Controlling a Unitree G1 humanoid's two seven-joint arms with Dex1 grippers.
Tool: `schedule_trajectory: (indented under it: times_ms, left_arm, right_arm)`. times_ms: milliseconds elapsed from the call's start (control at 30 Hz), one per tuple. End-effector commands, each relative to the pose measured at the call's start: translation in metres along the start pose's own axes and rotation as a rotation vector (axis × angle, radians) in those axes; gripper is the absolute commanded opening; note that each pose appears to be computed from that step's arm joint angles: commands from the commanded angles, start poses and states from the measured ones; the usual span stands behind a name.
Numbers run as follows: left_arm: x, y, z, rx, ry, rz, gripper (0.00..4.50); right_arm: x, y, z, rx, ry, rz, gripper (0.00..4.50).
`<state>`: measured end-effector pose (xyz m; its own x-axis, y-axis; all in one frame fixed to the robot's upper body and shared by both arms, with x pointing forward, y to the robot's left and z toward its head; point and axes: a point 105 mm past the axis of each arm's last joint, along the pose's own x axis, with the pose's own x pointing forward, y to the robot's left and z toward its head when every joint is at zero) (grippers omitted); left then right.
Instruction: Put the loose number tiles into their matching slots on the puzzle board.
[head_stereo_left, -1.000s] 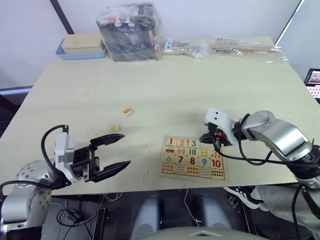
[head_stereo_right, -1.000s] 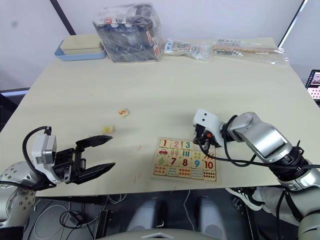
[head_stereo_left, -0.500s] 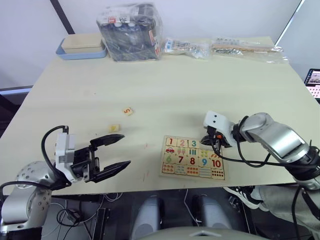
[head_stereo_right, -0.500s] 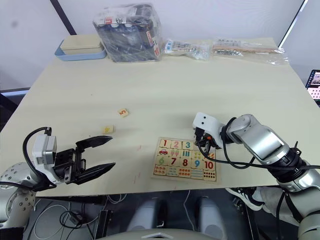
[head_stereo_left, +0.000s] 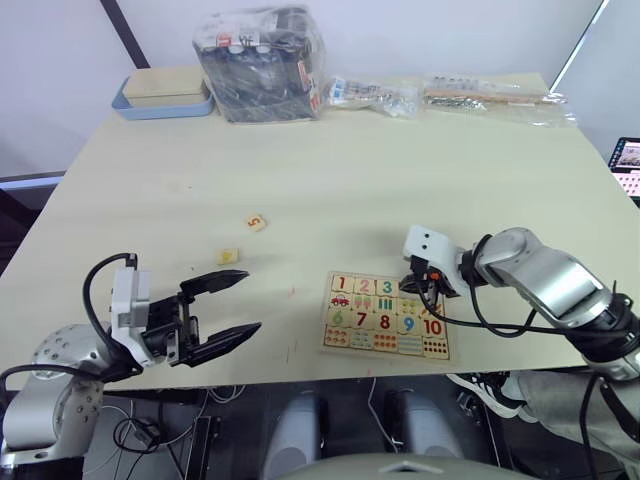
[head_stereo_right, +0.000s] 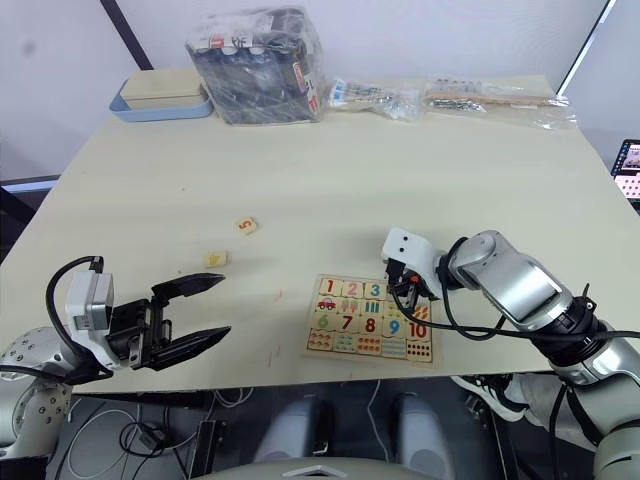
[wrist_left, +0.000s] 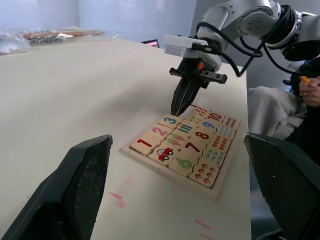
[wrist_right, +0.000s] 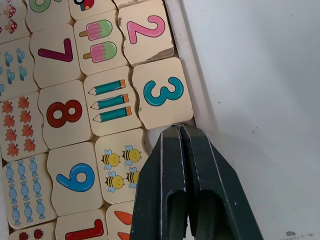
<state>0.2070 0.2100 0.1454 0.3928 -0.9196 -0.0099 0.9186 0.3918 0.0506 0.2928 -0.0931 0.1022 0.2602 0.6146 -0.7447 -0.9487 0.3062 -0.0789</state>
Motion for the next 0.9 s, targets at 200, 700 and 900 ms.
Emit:
schedule_trajectory:
  times_ms: [200,700,900]
  left_arm:
    - [0.004,-0.004,0.007,0.037,-0.007,-0.023,4.50]
    - [0.001,-0.005,0.001,0.018,-0.004,0.013,4.50]
    - [-0.010,0.002,-0.006,-0.022,-0.030,0.119,4.50]
  right_arm:
    - [-0.002,0.002,0.005,-0.028,-0.013,0.000,0.04]
    - [-0.037,-0.007,0.011,-0.038,-0.286,-0.098,0.04]
    - [-0.065,0.017,-0.003,-0.038,-0.613,-0.062,0.04]
